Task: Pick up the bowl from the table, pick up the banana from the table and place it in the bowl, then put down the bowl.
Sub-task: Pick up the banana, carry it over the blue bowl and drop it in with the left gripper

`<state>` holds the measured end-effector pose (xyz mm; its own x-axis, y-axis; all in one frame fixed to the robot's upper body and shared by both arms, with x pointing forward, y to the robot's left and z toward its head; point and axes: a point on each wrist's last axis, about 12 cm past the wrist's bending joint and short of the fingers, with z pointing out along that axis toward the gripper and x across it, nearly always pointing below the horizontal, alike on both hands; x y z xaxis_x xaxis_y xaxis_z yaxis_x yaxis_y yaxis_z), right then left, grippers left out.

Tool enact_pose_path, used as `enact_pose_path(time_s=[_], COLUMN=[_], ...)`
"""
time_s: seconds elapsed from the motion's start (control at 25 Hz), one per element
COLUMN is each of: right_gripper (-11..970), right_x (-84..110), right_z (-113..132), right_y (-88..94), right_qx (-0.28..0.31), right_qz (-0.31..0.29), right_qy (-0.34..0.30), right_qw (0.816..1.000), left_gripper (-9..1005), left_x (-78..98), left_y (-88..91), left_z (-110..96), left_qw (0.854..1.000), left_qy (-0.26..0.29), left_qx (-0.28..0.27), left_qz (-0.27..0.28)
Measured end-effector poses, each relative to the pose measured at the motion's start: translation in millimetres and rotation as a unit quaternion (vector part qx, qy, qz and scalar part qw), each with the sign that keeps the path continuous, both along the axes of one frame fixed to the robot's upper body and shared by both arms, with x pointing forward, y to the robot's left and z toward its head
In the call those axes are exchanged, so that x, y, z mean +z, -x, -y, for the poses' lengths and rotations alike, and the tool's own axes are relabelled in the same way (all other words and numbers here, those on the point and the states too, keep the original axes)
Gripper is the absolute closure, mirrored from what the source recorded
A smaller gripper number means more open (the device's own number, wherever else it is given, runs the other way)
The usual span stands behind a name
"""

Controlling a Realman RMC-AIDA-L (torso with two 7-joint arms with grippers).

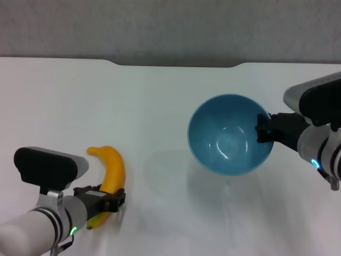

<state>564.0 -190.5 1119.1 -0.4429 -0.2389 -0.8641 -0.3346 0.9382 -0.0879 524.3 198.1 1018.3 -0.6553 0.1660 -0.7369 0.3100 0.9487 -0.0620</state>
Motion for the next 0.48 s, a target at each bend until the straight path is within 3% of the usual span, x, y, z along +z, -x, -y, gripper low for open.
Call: enact_pose_path(time_s=[0.28, 0.4, 0.44, 0.48], right_gripper=[924, 924, 924, 924], right_x=[-3.2, -10.2, -17.5, -17.5], right_z=[-0.1, -0.6, -1.6, -1.6], right_y=[0.9, 3.1, 5.1, 5.1], right_qx=[0.000, 0.001, 0.002, 0.002], right_qz=[-0.005, -0.016, -0.027, -0.027], right_qy=[0.001, -0.003, -0.006, -0.006], right_qw=[1.000, 1.000, 1.000, 1.000], left_gripper=[447, 494, 493, 493], left_x=[12.4, 32.3, 49.7, 49.7], left_y=[-2.4, -1.2, 3.7, 3.7], left_z=[-0.1, -2.5, -4.4, -4.4], left_qw=[1.000, 0.998, 0.995, 0.995], left_qy=[0.017, 0.041, 0.057, 0.057], left_qx=[0.008, 0.022, 0.030, 0.030], left_qz=[0.018, 0.046, 0.076, 0.076])
